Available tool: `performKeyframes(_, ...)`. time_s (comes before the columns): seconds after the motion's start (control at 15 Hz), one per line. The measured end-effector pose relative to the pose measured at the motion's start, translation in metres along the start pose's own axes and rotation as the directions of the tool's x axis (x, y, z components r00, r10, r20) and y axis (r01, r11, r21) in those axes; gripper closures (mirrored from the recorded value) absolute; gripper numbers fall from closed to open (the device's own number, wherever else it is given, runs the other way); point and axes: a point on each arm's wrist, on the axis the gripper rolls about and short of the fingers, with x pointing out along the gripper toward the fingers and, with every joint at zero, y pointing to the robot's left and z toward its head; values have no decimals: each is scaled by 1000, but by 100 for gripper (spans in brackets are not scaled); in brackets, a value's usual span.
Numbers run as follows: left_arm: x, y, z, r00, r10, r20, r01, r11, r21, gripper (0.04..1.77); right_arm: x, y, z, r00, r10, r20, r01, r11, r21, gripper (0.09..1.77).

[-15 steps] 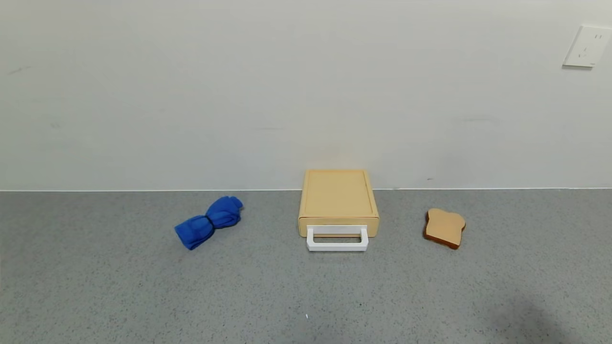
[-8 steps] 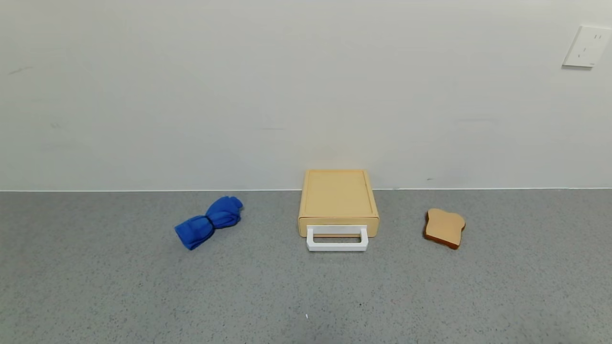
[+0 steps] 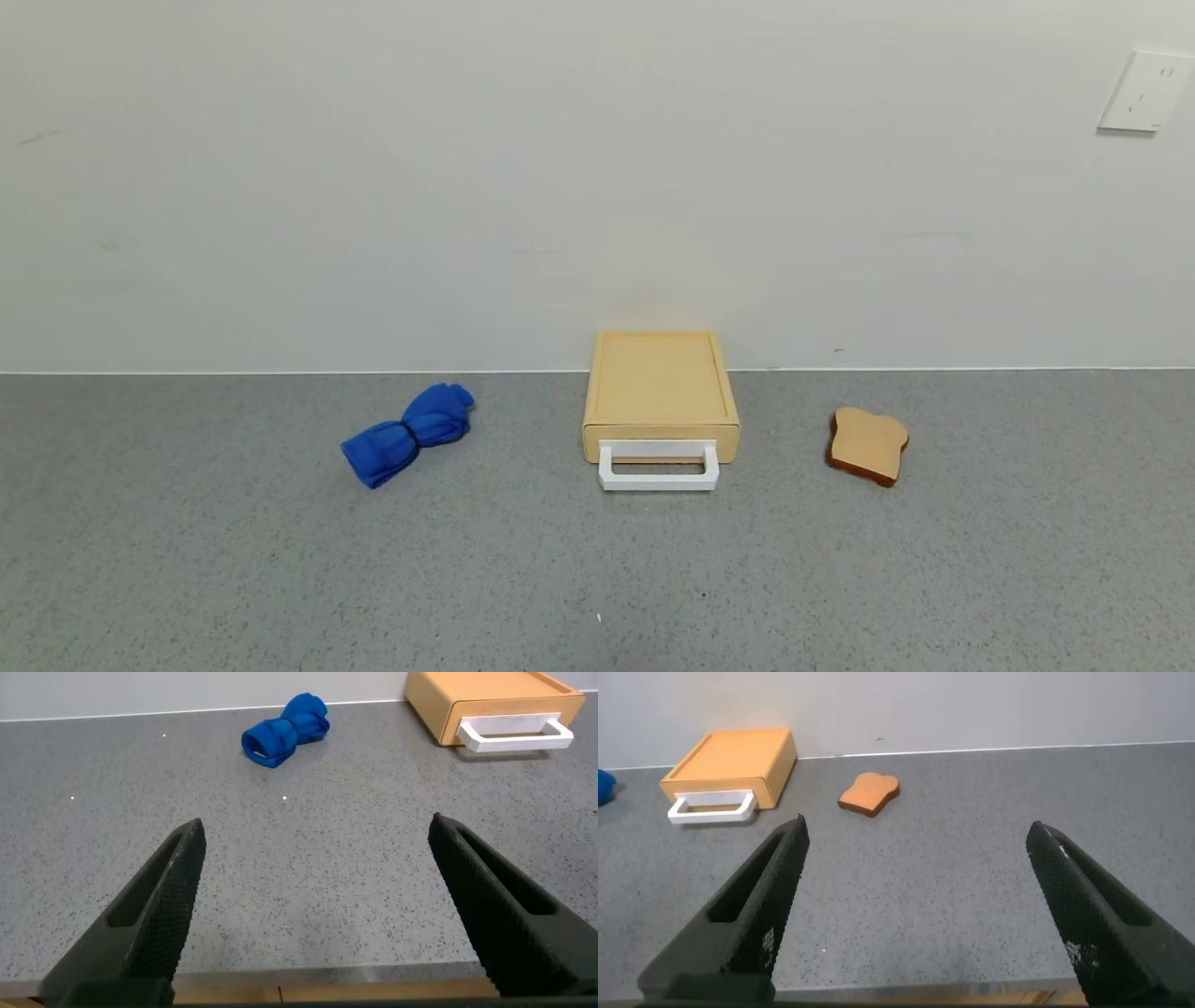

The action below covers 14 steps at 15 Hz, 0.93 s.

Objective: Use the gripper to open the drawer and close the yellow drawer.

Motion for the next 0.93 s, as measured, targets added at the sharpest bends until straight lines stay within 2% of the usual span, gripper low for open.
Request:
performKeyframes(0.33, 0, 0, 0, 1000, 0, 0, 0, 1000, 0, 9, 24, -2, -46, 992, -18, 128, 26, 998, -60, 14)
performKeyframes(0.47, 0, 0, 0, 1000, 0, 0, 0, 1000, 0, 9, 33, -3, -68, 995, -16, 101, 26, 995, -94, 14)
performKeyframes(0.6, 0, 0, 0, 1000, 0, 0, 0, 1000, 0, 9, 37, -2, -82, 998, 50, 45, -45, 994, -97, 14)
performKeyframes(0.73, 0, 0, 0, 1000, 0, 0, 0, 1000, 0, 9, 38, -2, -94, 997, 62, -43, -65, 995, -81, 14)
performKeyframes(0.93, 0, 0, 0, 1000, 0, 0, 0, 1000, 0, 9, 38, -2, -94, 997, 64, -35, -66, 995, -69, 14)
